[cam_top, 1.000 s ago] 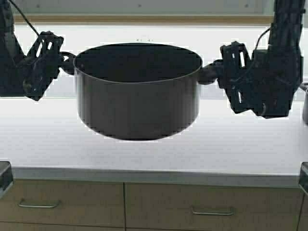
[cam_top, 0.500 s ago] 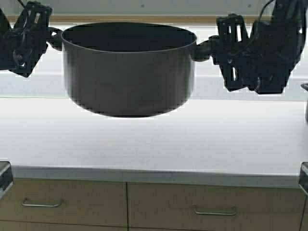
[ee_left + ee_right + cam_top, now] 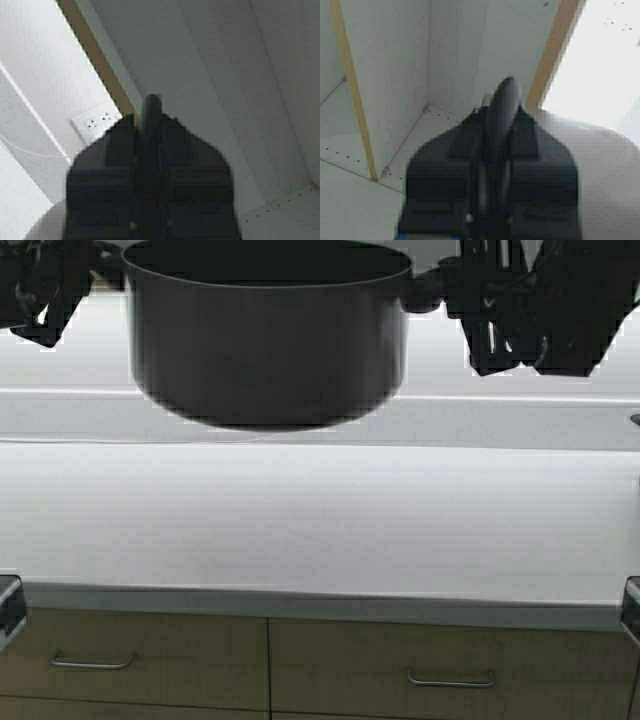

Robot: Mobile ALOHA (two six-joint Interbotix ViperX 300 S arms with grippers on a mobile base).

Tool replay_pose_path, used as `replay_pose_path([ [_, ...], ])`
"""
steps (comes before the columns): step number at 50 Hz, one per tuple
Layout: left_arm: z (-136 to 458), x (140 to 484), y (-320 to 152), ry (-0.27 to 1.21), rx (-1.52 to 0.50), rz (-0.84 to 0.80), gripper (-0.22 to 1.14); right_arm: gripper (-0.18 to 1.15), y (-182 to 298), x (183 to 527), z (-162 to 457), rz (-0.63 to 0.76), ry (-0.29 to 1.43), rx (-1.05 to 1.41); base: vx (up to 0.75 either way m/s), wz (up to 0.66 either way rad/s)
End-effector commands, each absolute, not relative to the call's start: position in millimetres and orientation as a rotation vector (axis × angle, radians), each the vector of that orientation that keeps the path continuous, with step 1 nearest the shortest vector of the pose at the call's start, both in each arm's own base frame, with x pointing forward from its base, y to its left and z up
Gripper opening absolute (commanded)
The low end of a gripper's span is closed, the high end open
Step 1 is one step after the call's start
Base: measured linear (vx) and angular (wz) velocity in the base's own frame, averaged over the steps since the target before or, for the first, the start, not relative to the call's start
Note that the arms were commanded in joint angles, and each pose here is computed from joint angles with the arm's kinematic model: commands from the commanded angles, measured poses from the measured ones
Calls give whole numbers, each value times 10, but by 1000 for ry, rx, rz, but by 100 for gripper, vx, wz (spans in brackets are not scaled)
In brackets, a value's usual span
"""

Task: Open the cabinet, put the pot inside, then close it

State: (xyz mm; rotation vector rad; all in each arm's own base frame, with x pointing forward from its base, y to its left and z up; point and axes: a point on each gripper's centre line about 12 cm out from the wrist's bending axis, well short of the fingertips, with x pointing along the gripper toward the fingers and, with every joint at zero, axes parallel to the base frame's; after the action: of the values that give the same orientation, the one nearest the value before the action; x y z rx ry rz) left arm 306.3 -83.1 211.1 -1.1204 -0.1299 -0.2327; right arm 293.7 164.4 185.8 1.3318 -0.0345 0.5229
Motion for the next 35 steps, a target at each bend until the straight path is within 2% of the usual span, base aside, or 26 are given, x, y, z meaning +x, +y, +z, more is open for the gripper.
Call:
replay_pose_path([
  [1,2450,2948,-1265,-121,-1119,-404,2,7,1944,2784,2254,671,-49,1342,0,0],
  [35,3166,3237,-1449,-135,-1118,-442,2,7,2084,3007,3045,715,-95,1395,0,0],
])
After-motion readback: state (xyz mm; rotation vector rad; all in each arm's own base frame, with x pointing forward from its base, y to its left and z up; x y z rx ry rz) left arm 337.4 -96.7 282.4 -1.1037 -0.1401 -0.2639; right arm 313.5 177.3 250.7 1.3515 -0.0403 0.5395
